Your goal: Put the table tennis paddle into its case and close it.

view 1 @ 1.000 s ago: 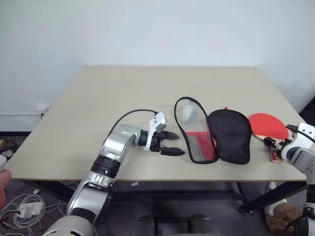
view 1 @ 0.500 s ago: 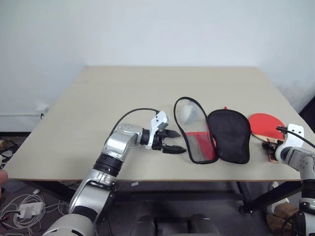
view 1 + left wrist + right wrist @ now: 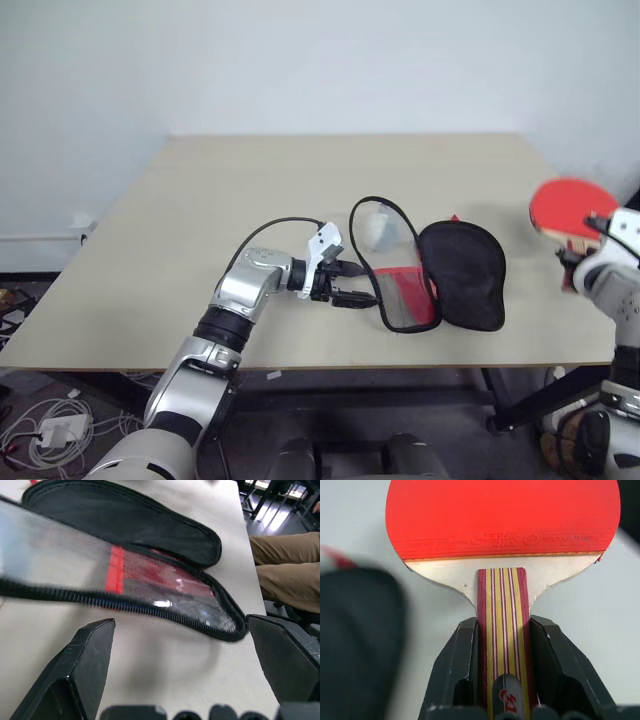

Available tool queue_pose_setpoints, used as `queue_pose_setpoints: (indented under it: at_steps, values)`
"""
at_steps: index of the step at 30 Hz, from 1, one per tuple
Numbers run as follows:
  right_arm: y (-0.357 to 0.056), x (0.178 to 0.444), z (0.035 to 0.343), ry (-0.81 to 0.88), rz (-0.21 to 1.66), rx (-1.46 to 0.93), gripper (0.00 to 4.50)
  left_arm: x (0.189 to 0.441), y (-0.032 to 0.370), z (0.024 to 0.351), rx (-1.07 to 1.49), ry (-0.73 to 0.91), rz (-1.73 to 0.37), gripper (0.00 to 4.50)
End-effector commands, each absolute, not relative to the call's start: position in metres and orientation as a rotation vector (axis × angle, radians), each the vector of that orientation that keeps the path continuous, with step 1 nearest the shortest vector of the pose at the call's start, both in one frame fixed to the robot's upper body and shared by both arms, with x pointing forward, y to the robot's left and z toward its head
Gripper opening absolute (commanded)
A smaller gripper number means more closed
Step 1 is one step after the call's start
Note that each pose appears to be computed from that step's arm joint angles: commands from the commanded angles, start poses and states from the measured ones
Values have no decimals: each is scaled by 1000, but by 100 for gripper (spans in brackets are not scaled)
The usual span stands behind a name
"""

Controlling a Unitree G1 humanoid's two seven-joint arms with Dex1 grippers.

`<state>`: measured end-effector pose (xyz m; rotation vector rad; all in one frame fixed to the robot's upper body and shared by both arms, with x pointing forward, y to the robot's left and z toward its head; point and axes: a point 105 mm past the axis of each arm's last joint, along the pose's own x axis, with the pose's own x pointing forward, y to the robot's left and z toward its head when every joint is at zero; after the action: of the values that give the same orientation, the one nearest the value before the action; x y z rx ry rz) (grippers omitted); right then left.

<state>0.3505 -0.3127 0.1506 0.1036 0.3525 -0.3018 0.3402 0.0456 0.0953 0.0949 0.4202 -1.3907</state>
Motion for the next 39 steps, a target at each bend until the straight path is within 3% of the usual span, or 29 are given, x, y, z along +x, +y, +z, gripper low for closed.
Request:
queue_pose_setpoints:
  at_steps: [1,11,22,31,39]
  values:
    - [-265,358,168,301,-204,111,110,345,41,109,127,374,-1405,450]
    - [-186,342,111,440,-119,155,110,349,37,112,128,373,-1414,450]
    - [-194,329,95,491,-159,90,110,348,37,109,127,385,-1418,450]
    - [-202,327,65,558,-181,100,110,349,40,111,120,376,-1406,450]
    - [-196,333,59,563,-155,119,110,350,43,112,120,372,-1388,450]
